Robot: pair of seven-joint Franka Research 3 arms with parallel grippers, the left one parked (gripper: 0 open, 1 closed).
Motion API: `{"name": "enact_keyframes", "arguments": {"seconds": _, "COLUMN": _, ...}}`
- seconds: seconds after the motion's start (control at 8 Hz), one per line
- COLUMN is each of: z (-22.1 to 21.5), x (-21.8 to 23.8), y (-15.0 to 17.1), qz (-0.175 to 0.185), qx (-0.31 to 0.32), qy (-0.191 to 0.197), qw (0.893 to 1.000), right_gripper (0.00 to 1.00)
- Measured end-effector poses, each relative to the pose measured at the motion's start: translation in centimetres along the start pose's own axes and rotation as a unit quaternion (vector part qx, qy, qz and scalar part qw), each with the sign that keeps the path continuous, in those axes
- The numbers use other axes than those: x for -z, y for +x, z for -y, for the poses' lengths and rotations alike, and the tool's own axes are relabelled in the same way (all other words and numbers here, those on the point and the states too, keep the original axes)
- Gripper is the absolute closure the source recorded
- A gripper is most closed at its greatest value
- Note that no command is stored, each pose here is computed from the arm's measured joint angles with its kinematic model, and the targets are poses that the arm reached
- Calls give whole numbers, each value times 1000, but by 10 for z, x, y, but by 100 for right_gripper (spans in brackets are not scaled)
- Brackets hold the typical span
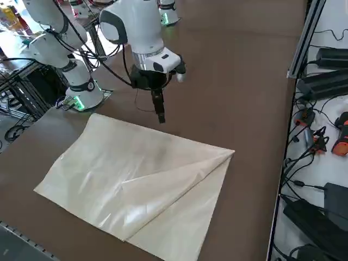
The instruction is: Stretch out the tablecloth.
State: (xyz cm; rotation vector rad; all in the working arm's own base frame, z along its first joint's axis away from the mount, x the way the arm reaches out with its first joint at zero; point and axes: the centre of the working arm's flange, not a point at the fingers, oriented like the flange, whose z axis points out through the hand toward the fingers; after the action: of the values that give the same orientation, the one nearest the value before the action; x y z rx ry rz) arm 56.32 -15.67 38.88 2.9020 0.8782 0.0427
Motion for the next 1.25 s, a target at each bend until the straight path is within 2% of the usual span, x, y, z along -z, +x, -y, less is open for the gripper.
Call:
{"name": "enact_keyframes", "arguments": {"seconds": 0.62, "z": -41, "x": -81, "y": -27, "qz": -16, "qx": 104, "qy": -14, "qw": 994, "right_gripper": 0}}
{"name": "enact_keyframes", "arguments": {"seconds": 1.0, "z": -71, "x": -100, "y": -74, "qz": -9, "qx": 145, "qy": -12, "qw": 989, "right_gripper": 0}}
{"name": "enact_keyframes", "arguments": {"seconds": 1.25, "z": -84, "x": -115, "y": -107, "qz": -2, "qx": 146, "qy": -1, "qw": 989, "right_gripper": 0}}
